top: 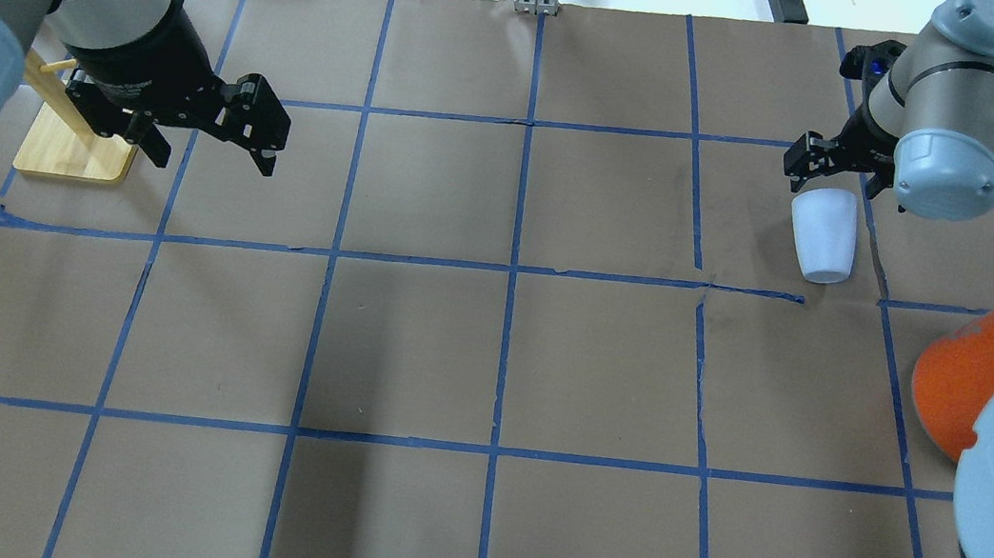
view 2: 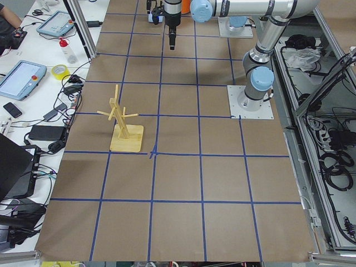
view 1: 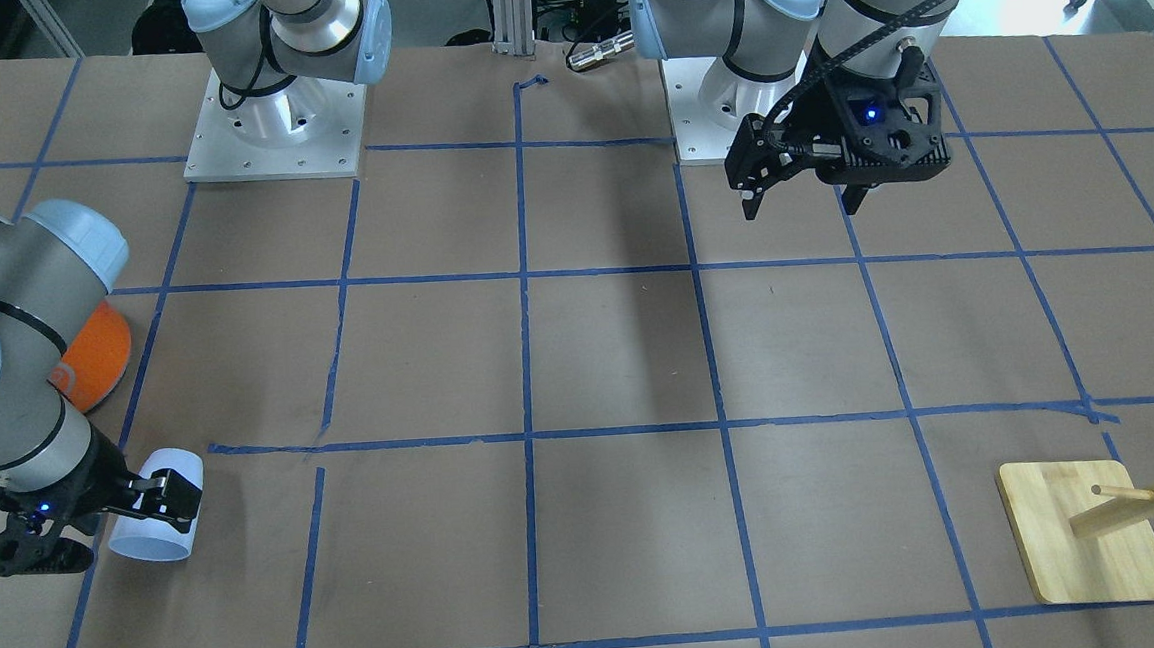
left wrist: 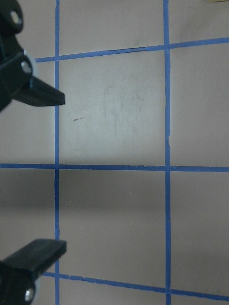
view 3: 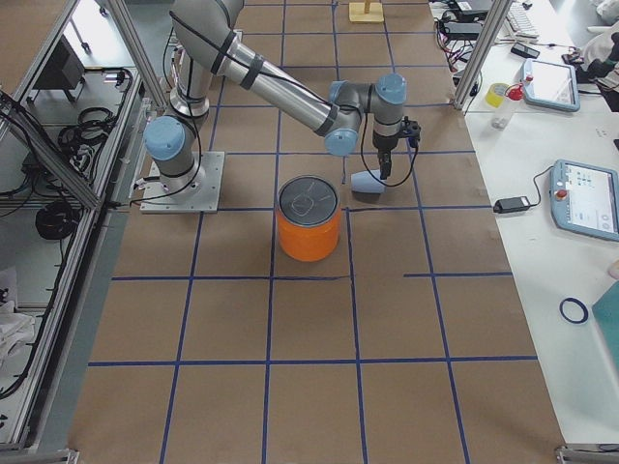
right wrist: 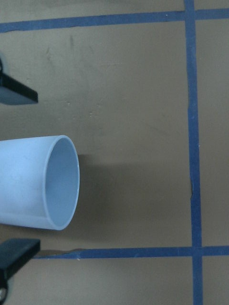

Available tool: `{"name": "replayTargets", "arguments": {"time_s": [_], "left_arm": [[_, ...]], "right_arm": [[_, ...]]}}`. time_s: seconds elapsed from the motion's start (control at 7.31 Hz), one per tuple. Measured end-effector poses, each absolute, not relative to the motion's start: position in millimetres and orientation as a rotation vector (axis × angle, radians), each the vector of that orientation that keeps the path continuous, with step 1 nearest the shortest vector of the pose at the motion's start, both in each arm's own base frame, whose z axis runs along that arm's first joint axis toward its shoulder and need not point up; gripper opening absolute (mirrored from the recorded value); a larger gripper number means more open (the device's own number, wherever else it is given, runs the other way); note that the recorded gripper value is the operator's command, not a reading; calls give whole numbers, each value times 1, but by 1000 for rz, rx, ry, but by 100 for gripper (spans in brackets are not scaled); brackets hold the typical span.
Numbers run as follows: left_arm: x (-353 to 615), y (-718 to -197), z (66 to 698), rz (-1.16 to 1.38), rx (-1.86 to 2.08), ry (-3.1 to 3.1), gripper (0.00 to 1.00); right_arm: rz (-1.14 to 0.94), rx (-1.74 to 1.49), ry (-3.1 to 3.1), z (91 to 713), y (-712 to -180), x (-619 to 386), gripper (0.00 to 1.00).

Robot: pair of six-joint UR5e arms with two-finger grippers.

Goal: Flip cup
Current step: 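Close the right gripper on the light-blue cup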

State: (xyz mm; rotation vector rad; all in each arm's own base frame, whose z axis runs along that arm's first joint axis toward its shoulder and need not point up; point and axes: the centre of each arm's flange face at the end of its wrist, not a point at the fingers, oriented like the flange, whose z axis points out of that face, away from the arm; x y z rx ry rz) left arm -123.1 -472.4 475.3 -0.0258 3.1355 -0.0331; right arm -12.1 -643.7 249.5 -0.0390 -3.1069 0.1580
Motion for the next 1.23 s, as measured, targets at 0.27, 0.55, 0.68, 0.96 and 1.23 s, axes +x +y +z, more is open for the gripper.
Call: {"name": "replayTargets", "arguments": {"time_s": [0.27, 0.55, 0.68, 0.96, 1.23], "left_arm": [[-123, -472, 475, -32, -21, 3135, 100], [-123, -472, 475, -32, -17, 3135, 100], [-123, -472, 475, -32, -16, 3134, 100], [-123, -472, 474, -27, -15, 3135, 100], [-123, -470, 472, -21, -13, 3135, 100]], "right_arm": [[126, -44, -3112, 233, -644, -15, 100], [99, -69, -3116, 215, -646, -29, 100], [90, -72, -3119, 210, -647, -33, 100], [82, -74, -3132, 202, -648, -34, 100], [73, -82, -3137, 190, -650, -35, 100]]}}
